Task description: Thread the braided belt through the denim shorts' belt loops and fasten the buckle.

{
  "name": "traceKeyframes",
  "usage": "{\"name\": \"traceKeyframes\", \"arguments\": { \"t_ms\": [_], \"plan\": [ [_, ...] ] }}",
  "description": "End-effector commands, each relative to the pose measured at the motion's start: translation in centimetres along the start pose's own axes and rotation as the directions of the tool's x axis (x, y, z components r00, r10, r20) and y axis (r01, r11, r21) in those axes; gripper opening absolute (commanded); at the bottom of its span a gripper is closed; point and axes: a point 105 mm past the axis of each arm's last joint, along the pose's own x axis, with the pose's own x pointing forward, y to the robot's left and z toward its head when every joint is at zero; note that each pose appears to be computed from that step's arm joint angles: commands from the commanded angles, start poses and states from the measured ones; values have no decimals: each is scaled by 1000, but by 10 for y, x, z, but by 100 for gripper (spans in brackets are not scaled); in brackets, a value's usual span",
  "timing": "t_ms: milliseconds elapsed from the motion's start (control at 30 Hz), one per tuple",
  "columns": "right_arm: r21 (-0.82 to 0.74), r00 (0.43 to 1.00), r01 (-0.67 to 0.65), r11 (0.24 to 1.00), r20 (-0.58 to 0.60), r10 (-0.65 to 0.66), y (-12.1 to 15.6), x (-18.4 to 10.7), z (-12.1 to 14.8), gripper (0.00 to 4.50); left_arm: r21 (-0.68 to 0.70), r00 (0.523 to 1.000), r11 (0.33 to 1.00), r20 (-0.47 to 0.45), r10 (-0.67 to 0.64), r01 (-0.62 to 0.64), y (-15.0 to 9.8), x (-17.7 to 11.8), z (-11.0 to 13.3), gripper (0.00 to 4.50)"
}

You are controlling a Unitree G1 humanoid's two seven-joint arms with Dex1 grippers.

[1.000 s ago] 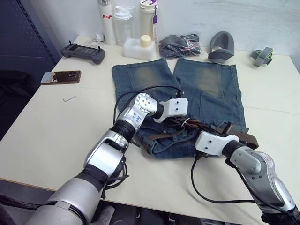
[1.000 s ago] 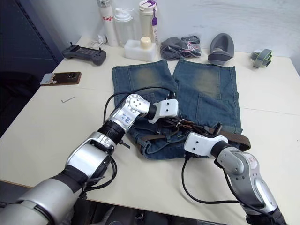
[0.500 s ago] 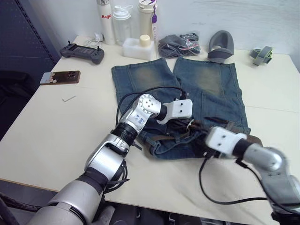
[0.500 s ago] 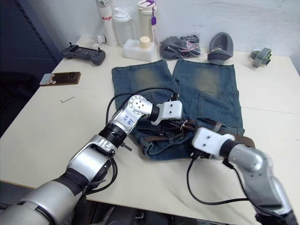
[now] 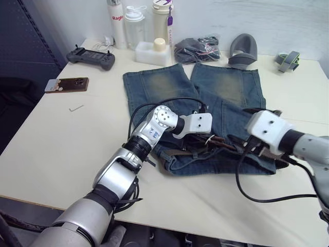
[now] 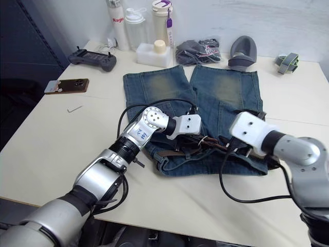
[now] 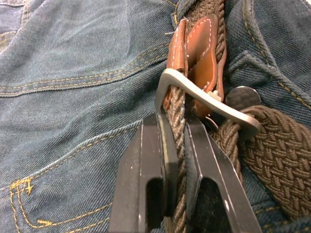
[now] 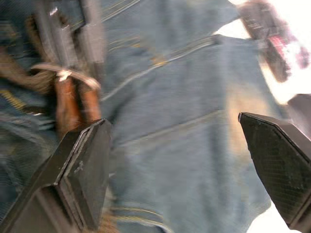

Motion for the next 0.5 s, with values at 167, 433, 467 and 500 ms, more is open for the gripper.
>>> {"name": "traceKeyframes", "arguments": {
  "t_ms": [167,433,467,500],
  "plan": [
    [-54,1000,14,998,-8,-14,7,9,-5,444,27,1000,1000,17,1,-2,3,0,10,0],
    [-39,999,-34,999,5,34,21,18,-5,444,35,1000,999,30,-3,2,3,3,15,0],
    [-39,999,-32,999,4,32,21,19,-5,444,39,999,999,37,-3,2,3,3,17,0],
    [-39,999,-36,999,5,36,22,20,-6,391,44,999,999,47,-7,5,3,4,19,0]
  ]
}}
